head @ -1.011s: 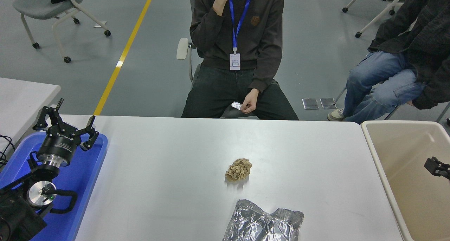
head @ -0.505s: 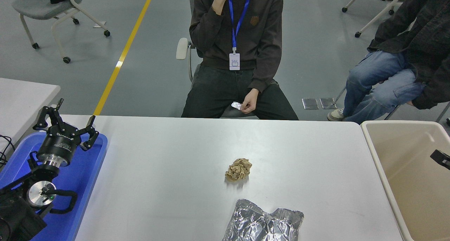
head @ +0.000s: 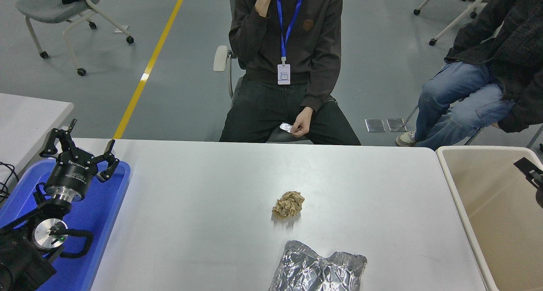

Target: Clean the table surface

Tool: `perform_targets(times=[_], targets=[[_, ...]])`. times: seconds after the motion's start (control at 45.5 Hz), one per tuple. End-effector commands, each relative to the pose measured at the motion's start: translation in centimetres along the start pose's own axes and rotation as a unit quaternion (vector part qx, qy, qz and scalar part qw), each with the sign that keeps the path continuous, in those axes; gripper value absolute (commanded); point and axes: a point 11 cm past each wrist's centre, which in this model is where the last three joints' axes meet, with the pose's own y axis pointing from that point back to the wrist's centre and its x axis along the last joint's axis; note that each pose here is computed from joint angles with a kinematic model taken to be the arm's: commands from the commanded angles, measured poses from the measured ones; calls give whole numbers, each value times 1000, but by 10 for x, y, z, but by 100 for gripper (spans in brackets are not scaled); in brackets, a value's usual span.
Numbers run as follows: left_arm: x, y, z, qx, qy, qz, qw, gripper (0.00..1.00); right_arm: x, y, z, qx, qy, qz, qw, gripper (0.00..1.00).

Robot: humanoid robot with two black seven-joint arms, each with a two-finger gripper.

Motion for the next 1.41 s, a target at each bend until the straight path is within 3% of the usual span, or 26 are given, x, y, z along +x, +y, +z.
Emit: perform_targets(times=[0.0, 0.352, 0.615, 0.835, 1.033, 1.165, 1.385], targets=[[0, 0, 0, 0, 0, 0, 1000, 100, 6, -4, -23, 35, -163, 10, 986, 99], [0, 0, 0, 0, 0, 0, 1000, 100, 8, -8, -72, 122, -367, -26, 922, 99], [0, 0, 0, 0, 0, 0, 1000, 100, -37, -7, -117, 180, -492, -104, 845, 99], [0, 0, 0, 0, 0, 0, 1000, 100, -95, 0, -150, 196, -506, -191, 818, 99], [0, 0, 0, 1, 0, 0, 1000, 100, -115, 10, -169, 222, -511, -259, 789, 99], [0, 0, 0, 1, 0, 0, 1000, 100, -144, 28, -194, 246, -504, -348, 751, 99], [0, 0, 0, 1, 0, 0, 1000, 100, -162, 46, -198, 249, -470, -417, 737, 99]])
